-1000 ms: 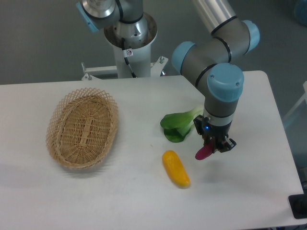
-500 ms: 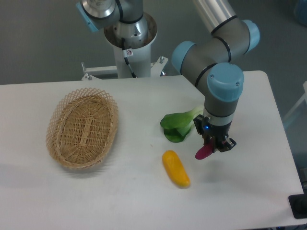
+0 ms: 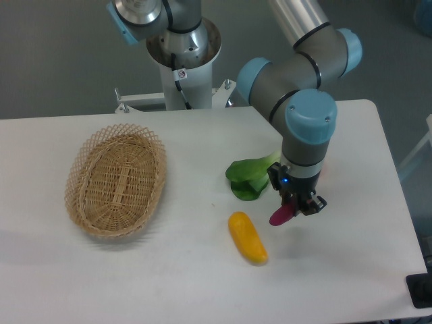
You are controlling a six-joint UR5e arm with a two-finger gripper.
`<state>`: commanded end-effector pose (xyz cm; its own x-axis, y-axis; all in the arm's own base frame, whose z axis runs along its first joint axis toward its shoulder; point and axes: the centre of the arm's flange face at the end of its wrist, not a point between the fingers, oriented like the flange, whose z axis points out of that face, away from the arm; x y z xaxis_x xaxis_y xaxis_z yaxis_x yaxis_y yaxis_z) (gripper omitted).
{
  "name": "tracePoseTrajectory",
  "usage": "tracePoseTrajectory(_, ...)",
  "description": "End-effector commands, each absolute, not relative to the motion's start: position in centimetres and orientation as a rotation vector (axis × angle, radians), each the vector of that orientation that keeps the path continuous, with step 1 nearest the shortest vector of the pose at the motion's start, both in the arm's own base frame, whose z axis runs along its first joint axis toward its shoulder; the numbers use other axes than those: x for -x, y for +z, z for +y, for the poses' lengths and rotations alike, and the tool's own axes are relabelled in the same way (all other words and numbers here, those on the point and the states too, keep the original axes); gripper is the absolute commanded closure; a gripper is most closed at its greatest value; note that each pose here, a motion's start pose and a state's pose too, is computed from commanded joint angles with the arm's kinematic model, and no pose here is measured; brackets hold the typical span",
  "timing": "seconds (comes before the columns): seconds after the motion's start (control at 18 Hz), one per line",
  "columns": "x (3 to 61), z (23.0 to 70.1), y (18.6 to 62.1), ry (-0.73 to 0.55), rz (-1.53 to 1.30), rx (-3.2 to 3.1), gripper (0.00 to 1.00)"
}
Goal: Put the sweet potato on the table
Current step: 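Carry the purple sweet potato past the yellow banana toward the basket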
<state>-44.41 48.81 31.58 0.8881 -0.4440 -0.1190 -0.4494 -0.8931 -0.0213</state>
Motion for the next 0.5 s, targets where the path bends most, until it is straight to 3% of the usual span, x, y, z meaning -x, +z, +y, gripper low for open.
tracePoseTrajectory(0.5,40.1,52.6,29.8,0.135,0.653,3.014,0.83)
